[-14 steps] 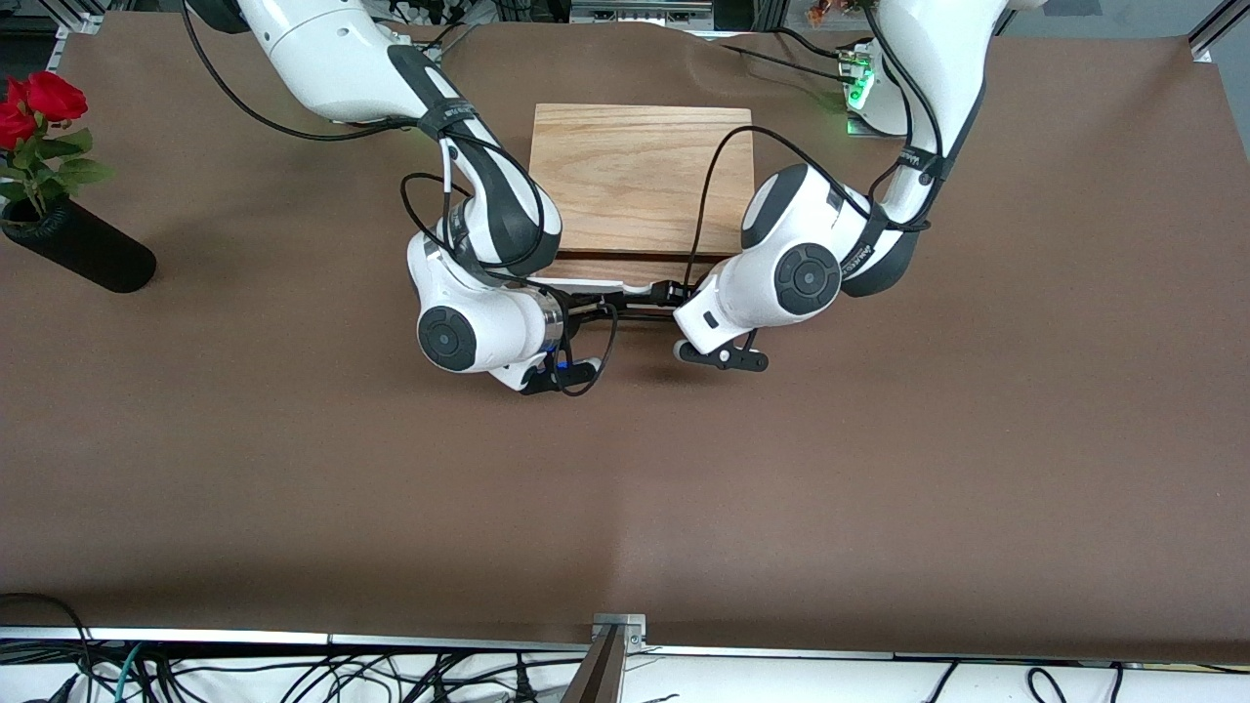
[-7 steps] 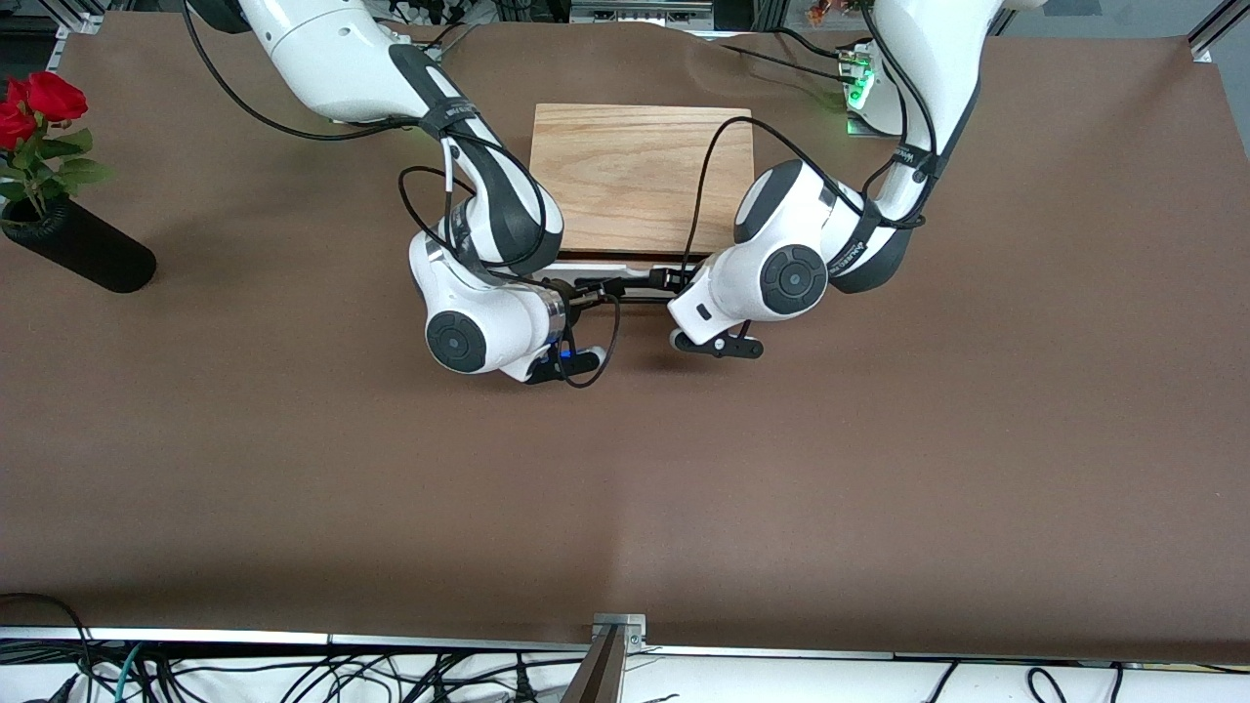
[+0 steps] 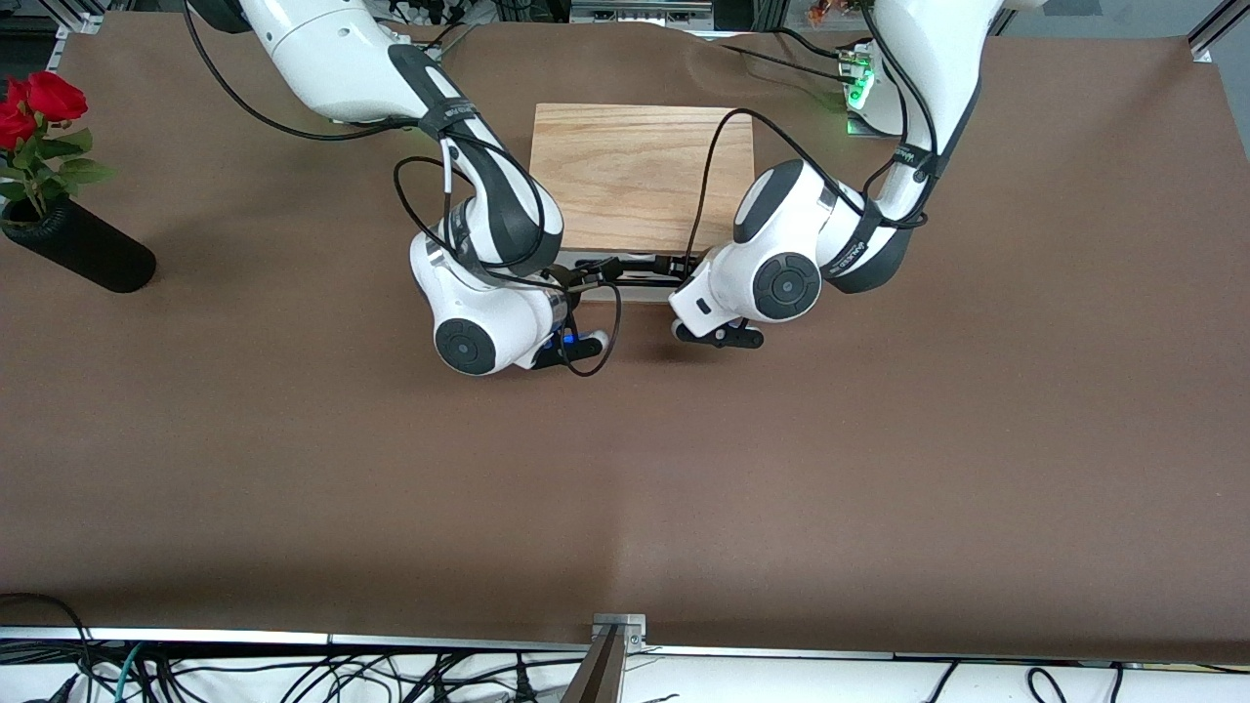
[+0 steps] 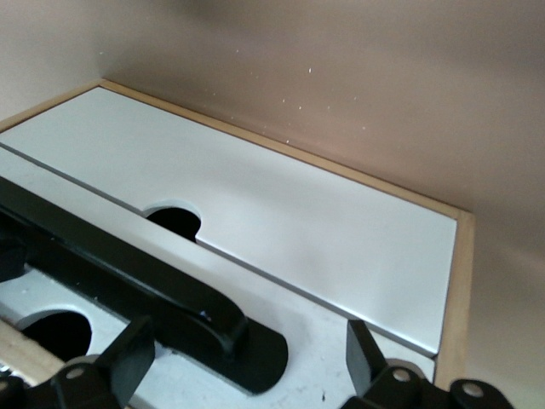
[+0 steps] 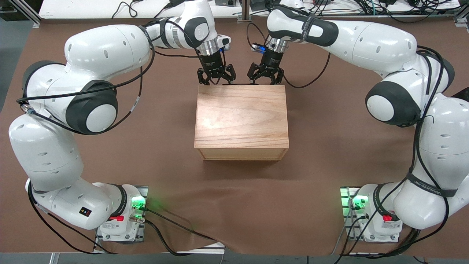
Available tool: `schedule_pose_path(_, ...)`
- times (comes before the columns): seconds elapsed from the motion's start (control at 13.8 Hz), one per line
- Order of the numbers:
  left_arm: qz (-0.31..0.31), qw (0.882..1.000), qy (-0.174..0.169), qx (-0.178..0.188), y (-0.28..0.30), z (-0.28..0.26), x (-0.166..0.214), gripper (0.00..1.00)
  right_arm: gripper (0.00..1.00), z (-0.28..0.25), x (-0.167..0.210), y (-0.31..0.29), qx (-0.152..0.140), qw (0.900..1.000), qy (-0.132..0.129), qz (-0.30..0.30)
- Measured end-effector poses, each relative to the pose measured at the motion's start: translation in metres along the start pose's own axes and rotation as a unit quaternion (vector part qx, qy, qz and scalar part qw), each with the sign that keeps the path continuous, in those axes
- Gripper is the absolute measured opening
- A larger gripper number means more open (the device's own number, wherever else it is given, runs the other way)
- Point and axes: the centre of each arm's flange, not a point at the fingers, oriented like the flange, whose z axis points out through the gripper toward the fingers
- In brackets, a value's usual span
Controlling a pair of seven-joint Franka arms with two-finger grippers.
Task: Close drawer with both arms simultaneously
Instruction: 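Push the drawer into the box with both grippers together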
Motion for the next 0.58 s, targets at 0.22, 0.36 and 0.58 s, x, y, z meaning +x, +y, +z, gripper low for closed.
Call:
schedule_pose_path(0.22,-0.001,1.000,-0.004,0.001,-0.001,-0.004,-0.001,1.00,1.00,-0.002,-0.001,0.004,0.007,1.000,-0.007,0.004)
schedule_pose_path(0.36,0.002,1.000,-0.009,0.002,0.000,-0.016,-0.003,1.00,1.00,-0.002,0.000,0.004,0.007,1.000,-0.006,0.004)
schedule_pose_path(0.58,0.004,1.000,0.022,-0.017,-0.003,-0.065,-0.003,1.00,1.00,-0.006,0.004,0.003,0.010,1.000,0.015,0.003)
